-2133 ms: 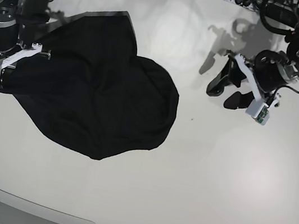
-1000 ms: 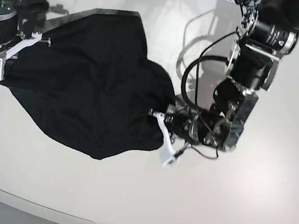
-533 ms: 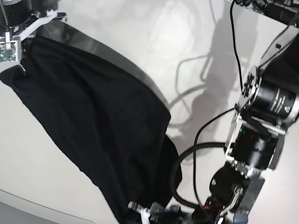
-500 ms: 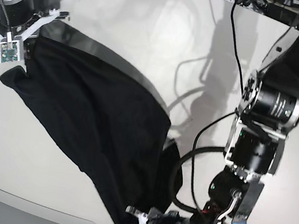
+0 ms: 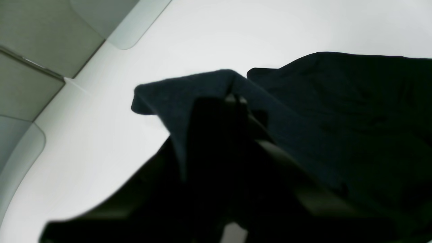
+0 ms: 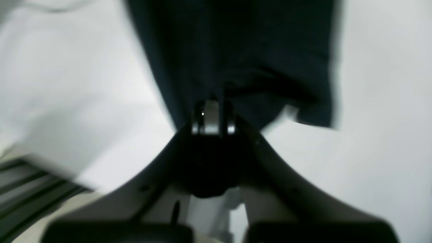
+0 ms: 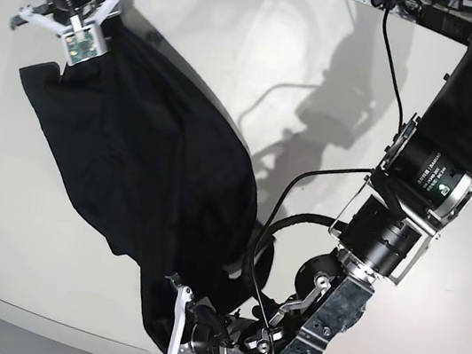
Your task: Layout the t-shirt on the table in an organized manner, then fold the t-shirt properly
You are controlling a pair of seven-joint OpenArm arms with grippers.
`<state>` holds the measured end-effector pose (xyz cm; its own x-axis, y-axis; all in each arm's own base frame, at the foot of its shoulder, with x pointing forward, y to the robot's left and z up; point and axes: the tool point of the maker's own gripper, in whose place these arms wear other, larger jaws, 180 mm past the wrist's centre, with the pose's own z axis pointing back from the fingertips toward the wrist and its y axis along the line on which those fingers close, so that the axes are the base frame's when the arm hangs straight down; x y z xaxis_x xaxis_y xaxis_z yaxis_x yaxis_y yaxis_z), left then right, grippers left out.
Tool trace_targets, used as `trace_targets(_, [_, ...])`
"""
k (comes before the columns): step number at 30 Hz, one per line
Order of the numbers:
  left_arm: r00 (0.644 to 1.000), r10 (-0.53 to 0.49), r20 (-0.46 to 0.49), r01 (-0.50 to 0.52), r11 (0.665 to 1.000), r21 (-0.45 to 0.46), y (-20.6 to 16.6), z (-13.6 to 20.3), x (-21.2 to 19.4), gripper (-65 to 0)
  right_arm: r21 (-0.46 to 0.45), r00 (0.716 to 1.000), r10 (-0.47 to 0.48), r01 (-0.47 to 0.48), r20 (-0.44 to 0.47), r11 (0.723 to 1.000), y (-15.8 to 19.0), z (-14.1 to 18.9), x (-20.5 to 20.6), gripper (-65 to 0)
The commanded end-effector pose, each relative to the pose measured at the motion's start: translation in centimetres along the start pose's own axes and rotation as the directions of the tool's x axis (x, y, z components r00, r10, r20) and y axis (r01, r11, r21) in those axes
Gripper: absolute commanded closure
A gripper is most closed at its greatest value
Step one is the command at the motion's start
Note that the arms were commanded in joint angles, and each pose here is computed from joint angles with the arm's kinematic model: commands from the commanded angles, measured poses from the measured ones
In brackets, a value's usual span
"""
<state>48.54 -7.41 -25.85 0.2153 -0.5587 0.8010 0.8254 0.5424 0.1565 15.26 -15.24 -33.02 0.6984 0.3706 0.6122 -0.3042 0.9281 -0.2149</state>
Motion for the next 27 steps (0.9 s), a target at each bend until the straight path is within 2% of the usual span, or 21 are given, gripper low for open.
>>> trace_targets(1, [0.997,-0.020,0.068,0.019,1.000,0.018,0.9,0.8,2.9,-10.3,-0.064,1.000,0.004,-0.002,0.023,0.998,-1.3,0.4,0.6,0.0])
trace_targets(3, [0.998,-0.020,0.066,0.019,1.000,0.017,0.9,0.8,2.8,-32.5,-0.162,1.000,0.000,0.002,0.013,0.987,-3.1,0.5,0.5,0.0])
trace_targets(4, [0.998,-0.020,0.066,0.019,1.000,0.017,0.9,0.8,2.9,-40.7,-0.181,1.000,0.000,0.002,0.011,0.984,-3.4,0.6,0.4,0.0])
trace_targets(5, [0.998,-0.019,0.066,0.018,1.000,0.018,0.9,0.8,2.9,-44.1,-0.186,1.000,0.004,-0.003,0.008,0.983,-3.5,0.6,0.4,0.0])
trace_targets(12, [0.998,-0.020,0.066,0.019,1.000,0.019,0.9,0.8,2.9,-44.5,-0.176,1.000,0.016,-0.015,0.006,0.984,-3.3,0.6,0.4,0.0])
trace_targets(14, [1.000,-0.007,0.023,0.006,0.999,0.044,1.6,1.0,2.5,-44.5,-0.176,1.000,0.016,-0.015,0.006,0.984,-3.3,0.6,0.4,0.0])
trace_targets(17, [0.997,0.065,-0.049,-0.059,0.992,0.116,3.6,1.8,1.9,-44.5,-0.177,1.000,0.016,-0.015,0.006,0.984,-3.3,0.6,0.4,0.0])
trace_targets(20, [0.972,0.217,-0.086,-0.207,0.972,0.110,4.4,2.9,0.6,-44.5,-0.177,1.000,0.017,-0.015,0.006,0.984,-3.3,0.6,0.4,0.0])
trace_targets(23, [0.912,0.407,-0.058,-0.404,0.913,0.053,4.9,4.1,-1.6,-44.5,-0.177,1.000,0.017,-0.016,0.007,0.984,-3.3,0.6,0.4,0.0])
trace_targets(27, [0.772,0.635,-0.009,-0.635,0.773,0.001,5.4,5.6,-6.2,-44.5,-0.177,1.000,0.018,-0.016,0.010,0.984,-3.3,0.6,0.5,0.0])
